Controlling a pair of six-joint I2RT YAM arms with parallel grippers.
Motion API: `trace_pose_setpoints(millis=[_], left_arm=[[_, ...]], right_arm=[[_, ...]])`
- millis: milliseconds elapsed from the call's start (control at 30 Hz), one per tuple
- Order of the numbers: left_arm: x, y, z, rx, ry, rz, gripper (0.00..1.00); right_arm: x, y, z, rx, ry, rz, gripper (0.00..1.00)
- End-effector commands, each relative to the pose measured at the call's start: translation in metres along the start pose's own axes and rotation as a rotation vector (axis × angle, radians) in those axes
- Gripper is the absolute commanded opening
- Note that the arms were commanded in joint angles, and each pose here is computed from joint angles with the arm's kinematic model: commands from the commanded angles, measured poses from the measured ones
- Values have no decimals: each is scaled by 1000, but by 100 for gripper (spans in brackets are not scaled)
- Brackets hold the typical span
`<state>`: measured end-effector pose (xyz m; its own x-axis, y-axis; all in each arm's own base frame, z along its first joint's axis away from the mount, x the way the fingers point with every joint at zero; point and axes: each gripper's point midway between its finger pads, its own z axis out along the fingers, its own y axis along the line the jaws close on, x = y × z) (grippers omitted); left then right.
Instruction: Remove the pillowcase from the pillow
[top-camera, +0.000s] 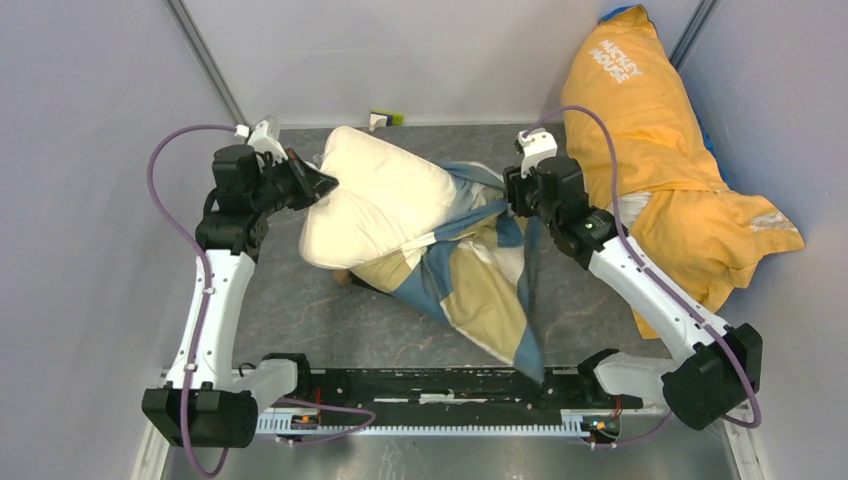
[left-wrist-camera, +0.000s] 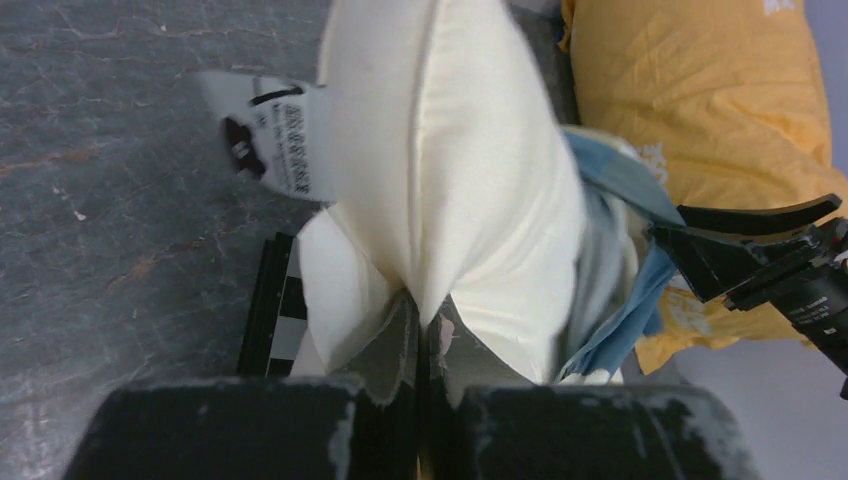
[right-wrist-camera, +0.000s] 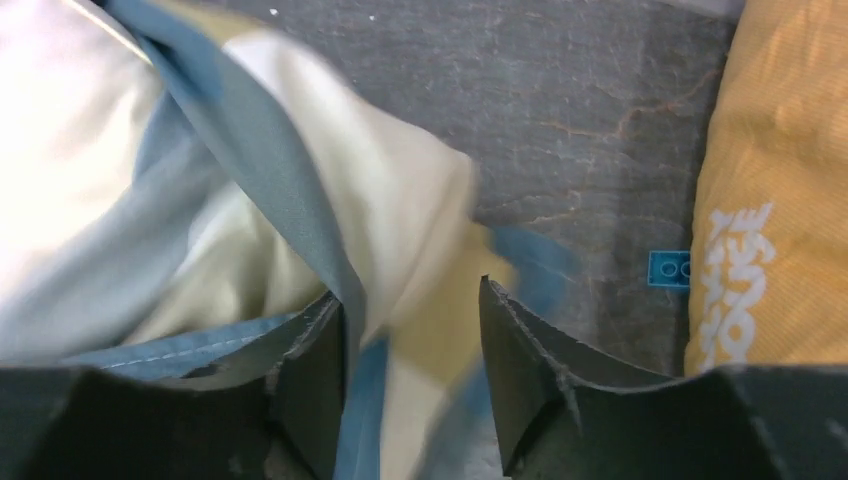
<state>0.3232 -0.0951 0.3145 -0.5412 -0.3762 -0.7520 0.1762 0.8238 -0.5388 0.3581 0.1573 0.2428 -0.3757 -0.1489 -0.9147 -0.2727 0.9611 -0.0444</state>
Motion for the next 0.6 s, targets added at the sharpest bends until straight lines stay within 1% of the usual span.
trace_pose_setpoints(millis=[0,33,100,167,267,333,433,567], left_arm=[[-35,-22,1,175,-183,-83,2],[-29,-22,5,190,-164,-100,2],[-19,-21,10,199,-133,-114,2],[-13,-19,12,201,-116,-122,2],[-10,-19,9,198,-111,-135,2],[-11,-21,7,199,-112,-138,2],[-13,-22,6,194,-106,-136,2],[-15,-22,4,177,-97,-128,2]], right_arm=[[-8,0,-9,-118,-19,-76,71],[-14,12,-10,-173,-28,-78,78],[-25,37,-14,-259,-44,-95,87],[-33,66,-22,-311,-60,-162,92],[-38,115,-42,-402,-96,-224,95],[-33,148,-59,-488,-128,-257,95],[-10,175,-77,-576,-146,-311,91],[41,194,-93,-632,-67,-366,84]])
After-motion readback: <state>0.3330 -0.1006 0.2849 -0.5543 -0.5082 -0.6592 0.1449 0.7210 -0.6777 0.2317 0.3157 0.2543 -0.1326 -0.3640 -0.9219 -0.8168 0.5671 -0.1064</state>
